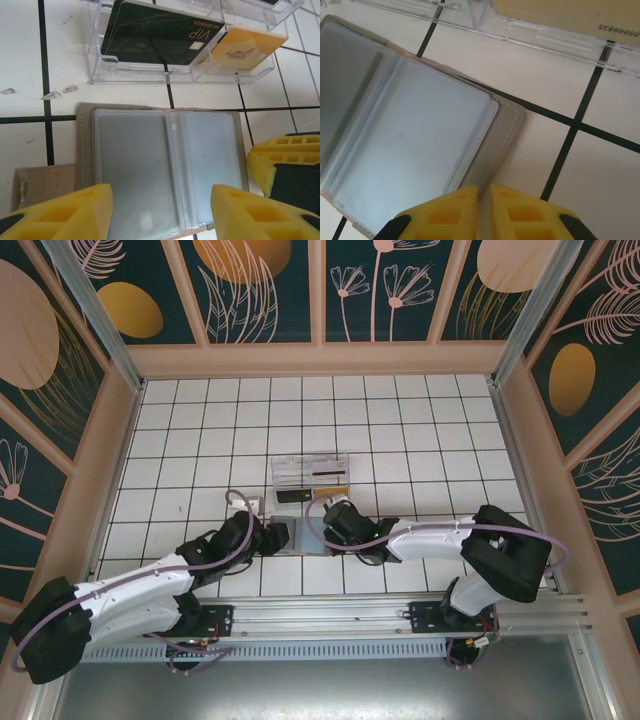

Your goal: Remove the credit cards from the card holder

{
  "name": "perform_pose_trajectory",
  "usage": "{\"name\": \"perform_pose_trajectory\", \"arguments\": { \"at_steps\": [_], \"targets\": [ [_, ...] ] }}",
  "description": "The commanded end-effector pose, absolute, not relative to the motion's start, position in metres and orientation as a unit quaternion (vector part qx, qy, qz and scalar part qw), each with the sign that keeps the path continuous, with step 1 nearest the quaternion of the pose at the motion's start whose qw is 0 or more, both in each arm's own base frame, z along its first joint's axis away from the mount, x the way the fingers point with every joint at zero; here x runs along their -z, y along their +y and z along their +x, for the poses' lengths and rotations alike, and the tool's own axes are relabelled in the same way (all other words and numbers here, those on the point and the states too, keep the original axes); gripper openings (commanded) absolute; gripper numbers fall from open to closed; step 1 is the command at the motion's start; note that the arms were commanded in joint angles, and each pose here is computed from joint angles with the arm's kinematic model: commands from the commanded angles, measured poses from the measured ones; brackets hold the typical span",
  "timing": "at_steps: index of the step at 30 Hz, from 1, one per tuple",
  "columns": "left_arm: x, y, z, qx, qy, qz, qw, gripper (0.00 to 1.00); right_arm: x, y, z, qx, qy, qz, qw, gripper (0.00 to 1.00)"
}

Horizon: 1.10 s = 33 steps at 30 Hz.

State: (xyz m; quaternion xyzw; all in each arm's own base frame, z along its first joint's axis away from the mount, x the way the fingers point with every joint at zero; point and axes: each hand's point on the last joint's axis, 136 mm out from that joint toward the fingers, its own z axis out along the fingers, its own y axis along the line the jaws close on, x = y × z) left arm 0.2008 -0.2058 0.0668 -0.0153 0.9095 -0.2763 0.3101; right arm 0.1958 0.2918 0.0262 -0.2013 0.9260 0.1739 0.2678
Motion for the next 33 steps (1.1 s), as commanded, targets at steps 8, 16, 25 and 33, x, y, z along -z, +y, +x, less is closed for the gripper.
{"name": "perform_pose_trajectory", "arguments": {
  "at_steps": [8,16,25,33],
  "targets": [
    [-0.052,-0.208,0.205,0.247,0.923,-0.008,0.296,0.54,-0.015,0.297,0.196,-0.176,0.930,-0.192,0.259,0.15],
    [-0.040,-0.208,0.203,0.242,0.928,-0.007,0.283,0.54,-0.014,0.297,0.195,-0.175,0.931,-0.192,0.257,0.15],
    [-0.036,-0.216,0.199,0.263,0.926,0.001,0.271,0.54,-0.013,0.297,0.195,-0.174,0.932,-0.192,0.255,0.16],
    [-0.031,-0.219,0.196,0.268,0.928,0.003,0.261,0.53,-0.012,0.296,0.195,-0.170,0.933,-0.190,0.253,0.16]
  ]
}}
